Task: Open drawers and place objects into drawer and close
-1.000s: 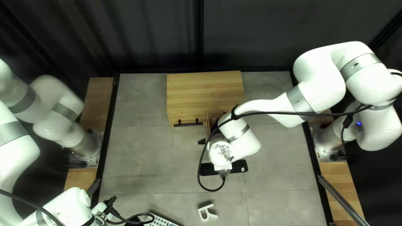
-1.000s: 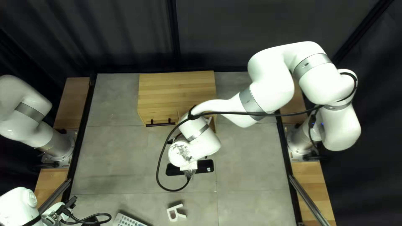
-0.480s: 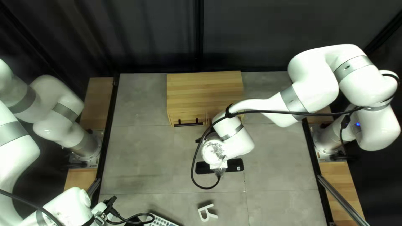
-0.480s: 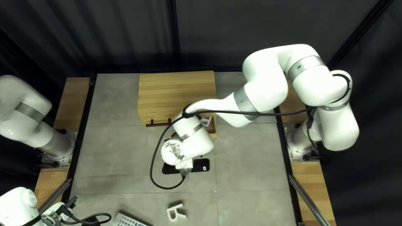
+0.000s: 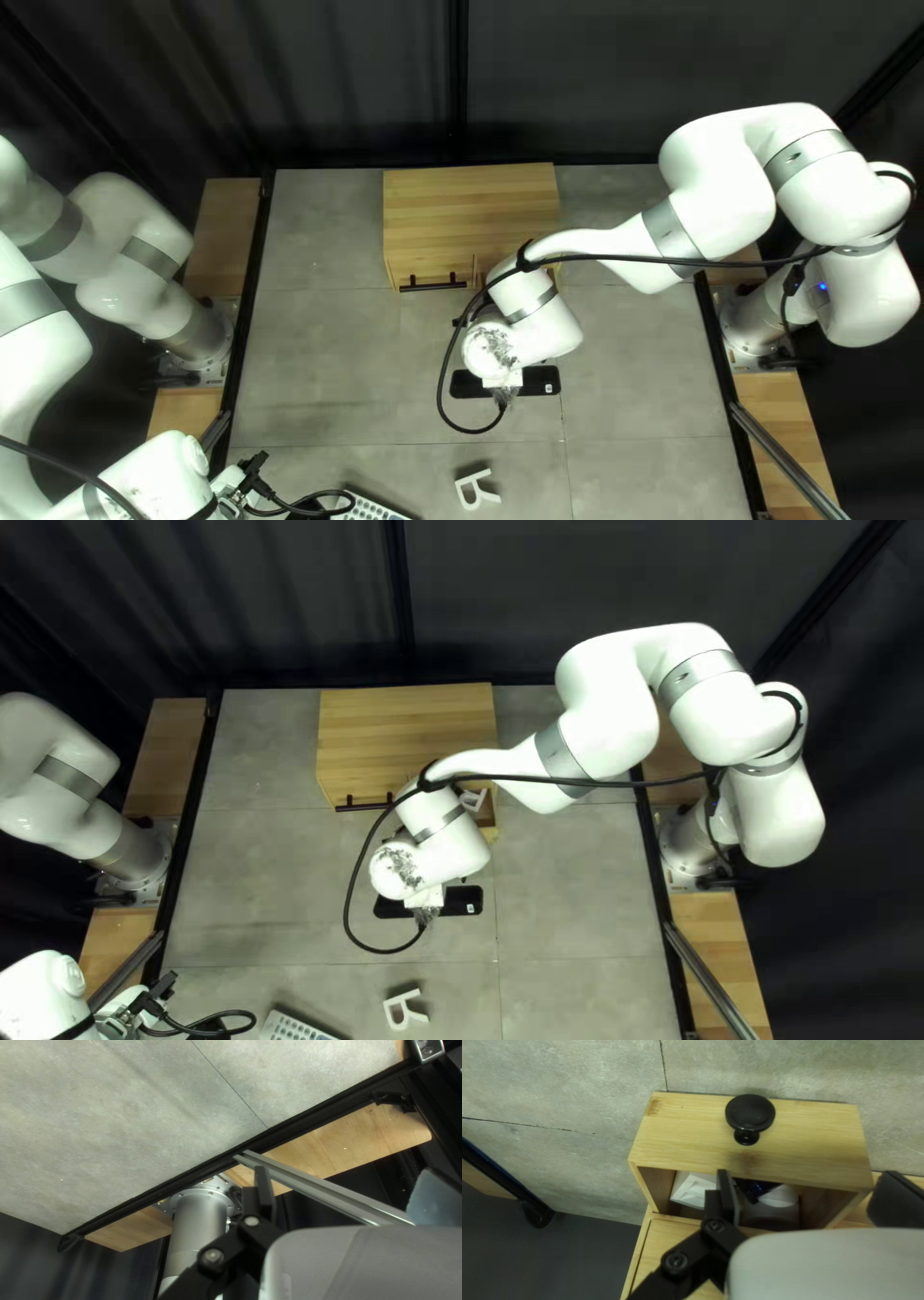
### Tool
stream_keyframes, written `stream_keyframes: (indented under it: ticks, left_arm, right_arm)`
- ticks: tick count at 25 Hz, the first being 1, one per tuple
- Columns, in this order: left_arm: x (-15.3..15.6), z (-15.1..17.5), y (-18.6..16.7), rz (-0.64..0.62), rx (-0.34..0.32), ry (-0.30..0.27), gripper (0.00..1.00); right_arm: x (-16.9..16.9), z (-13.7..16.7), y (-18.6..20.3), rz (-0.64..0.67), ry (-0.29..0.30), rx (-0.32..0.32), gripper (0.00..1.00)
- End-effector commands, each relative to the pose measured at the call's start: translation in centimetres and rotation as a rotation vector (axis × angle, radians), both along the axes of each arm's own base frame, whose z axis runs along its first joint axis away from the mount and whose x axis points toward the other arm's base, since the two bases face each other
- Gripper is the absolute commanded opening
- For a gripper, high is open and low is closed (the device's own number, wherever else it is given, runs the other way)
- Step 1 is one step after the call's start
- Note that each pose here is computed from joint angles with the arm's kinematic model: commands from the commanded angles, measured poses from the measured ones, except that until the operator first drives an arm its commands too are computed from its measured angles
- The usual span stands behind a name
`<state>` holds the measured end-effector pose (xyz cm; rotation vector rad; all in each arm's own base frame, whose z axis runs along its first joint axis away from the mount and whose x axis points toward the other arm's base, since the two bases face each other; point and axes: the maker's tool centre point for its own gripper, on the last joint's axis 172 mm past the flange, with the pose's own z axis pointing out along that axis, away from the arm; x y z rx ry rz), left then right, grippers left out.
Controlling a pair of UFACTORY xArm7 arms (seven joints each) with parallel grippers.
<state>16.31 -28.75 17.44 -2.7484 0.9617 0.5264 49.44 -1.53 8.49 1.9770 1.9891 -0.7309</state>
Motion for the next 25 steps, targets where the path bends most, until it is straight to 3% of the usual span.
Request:
stream_keyframes:
  ticks: [1,25]
  left_arm:
    - [0.0,0.0,0.0,0.000,0.000,0.000,1.00]
    - [0.0,0.0,0.0,0.000,0.000,0.000,1.00]
  right_arm:
    - [0.0,0.1,0.0,0.002,-0.003,0.000,1.00]
    - [0.5,-0.6,-1.1,0.007,-0.008,0.005,1.00]
